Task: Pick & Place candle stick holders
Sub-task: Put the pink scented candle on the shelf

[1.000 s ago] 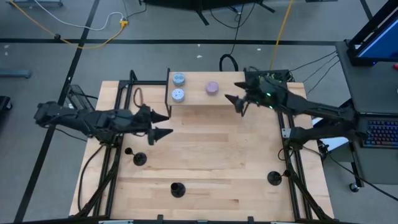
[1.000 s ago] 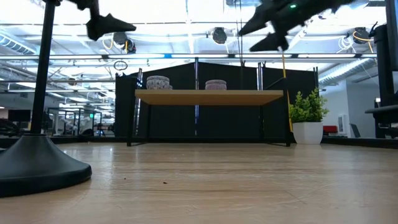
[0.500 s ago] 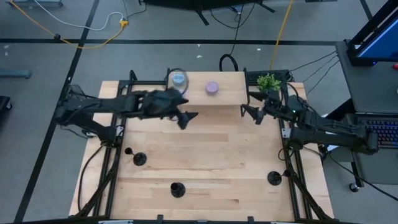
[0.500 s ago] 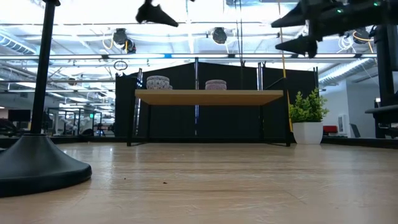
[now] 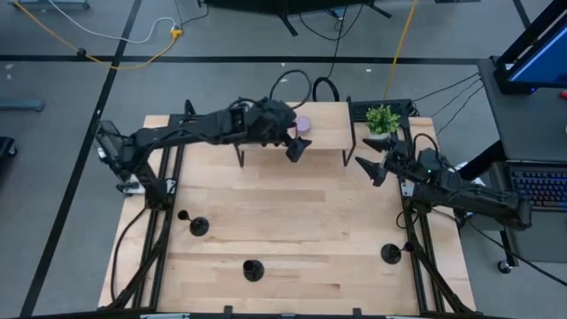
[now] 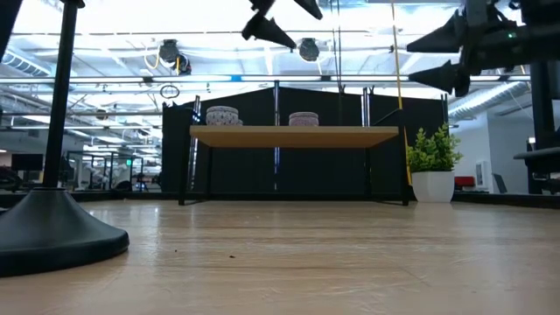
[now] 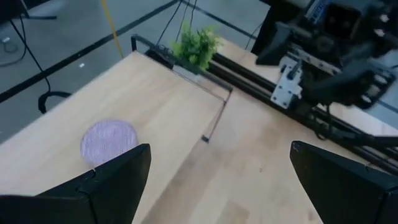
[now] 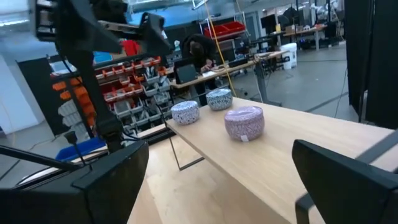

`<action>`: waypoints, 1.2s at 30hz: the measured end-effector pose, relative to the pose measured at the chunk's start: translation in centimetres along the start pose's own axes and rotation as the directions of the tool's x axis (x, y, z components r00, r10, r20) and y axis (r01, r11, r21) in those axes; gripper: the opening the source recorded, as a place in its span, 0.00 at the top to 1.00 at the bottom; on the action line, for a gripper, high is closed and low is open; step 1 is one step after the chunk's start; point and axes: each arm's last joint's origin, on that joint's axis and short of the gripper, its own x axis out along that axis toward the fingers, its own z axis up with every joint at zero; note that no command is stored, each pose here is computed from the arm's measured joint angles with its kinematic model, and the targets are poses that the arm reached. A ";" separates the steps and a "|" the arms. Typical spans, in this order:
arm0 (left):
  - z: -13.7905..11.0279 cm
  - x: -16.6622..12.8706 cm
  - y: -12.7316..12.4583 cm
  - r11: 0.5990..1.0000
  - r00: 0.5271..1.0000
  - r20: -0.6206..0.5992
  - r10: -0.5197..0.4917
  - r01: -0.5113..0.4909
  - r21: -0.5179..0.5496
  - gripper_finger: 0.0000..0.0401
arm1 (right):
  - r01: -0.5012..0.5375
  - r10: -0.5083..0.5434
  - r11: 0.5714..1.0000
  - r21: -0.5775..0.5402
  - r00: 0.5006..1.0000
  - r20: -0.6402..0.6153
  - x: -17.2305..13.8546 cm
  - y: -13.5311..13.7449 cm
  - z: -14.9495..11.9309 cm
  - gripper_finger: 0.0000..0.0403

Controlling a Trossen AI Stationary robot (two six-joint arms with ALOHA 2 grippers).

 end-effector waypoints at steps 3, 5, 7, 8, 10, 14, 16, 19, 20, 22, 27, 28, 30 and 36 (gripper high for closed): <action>0.4 1.6 0.3 1.000 1.000 -0.010 0.005 -0.004 0.016 0.02 | 0.001 -0.001 1.000 0.000 1.000 0.000 -0.3 -0.2 -0.7 0.03; 0.7 2.6 0.5 1.000 1.000 -0.010 0.011 -0.011 0.025 0.02 | 0.001 -0.001 1.000 0.000 1.000 -0.003 -0.4 -0.3 -1.2 0.03; 0.8 3.8 0.8 0.999 1.000 -0.020 0.022 -0.022 0.035 0.02 | 0.003 -0.003 1.000 -0.001 1.000 -0.015 -0.4 -0.5 -1.7 0.03; 0.8 4.4 1.0 0.999 0.999 -0.022 0.029 -0.029 0.035 0.02 | 0.004 -0.004 1.000 -0.002 1.000 -0.020 -0.4 -0.5 -1.8 0.03; 0.8 5.5 1.7 0.998 0.998 -0.041 0.052 -0.051 0.023 0.02 | 0.007 -0.007 1.000 -0.002 1.000 -0.029 -0.4 -0.6 -2.1 0.03; 1.2 7.0 3.3 0.994 0.992 -0.069 0.106 -0.109 -0.030 0.02 | 0.007 -0.007 1.000 -0.003 0.999 -0.034 -0.3 -0.6 -2.3 0.03; 1.5 7.6 4.1 0.990 0.990 -0.064 0.122 -0.126 -0.066 0.02 | 0.007 -0.007 1.000 -0.003 0.999 -0.034 -0.3 -0.6 -2.3 0.03; 1.1 8.8 5.2 0.983 0.984 -0.089 0.155 -0.162 -0.085 0.02 | 0.007 -0.008 1.000 -0.003 0.999 -0.034 -0.3 -0.6 -2.3 0.03; 0.9 9.1 5.5 0.981 0.982 -0.100 0.163 -0.172 -0.086 0.02 | 0.008 -0.008 1.000 -0.003 0.999 -0.034 -0.3 -0.6 -2.3 0.03; 0.5 9.8 5.9 0.978 0.977 -0.125 0.175 -0.187 -0.088 0.02 | 0.008 -0.008 1.000 -0.003 0.999 -0.034 -0.3 -0.6 -2.3 0.03; -0.5 10.6 6.3 0.965 0.957 -0.179 0.228 -0.246 -0.086 0.02 | 0.008 -0.008 1.000 -0.002 0.999 -0.034 -0.3 -0.6 -2.3 0.03; -0.5 10.6 6.3 0.963 0.956 -0.174 0.237 -0.254 -0.085 0.02 | 0.008 -0.008 1.000 -0.003 0.999 -0.034 -0.3 -0.6 -2.3 0.03; -0.6 10.7 6.3 0.962 0.954 -0.178 0.243 -0.260 -0.082 0.02 | 0.009 -0.009 1.000 -0.002 0.999 -0.033 -0.3 -0.6 -2.3 0.03; -0.9 11.2 6.5 0.951 0.941 -0.181 0.286 -0.302 -0.066 0.02 | 0.009 -0.009 1.000 -0.003 0.999 -0.033 -0.3 -0.6 -2.3 0.03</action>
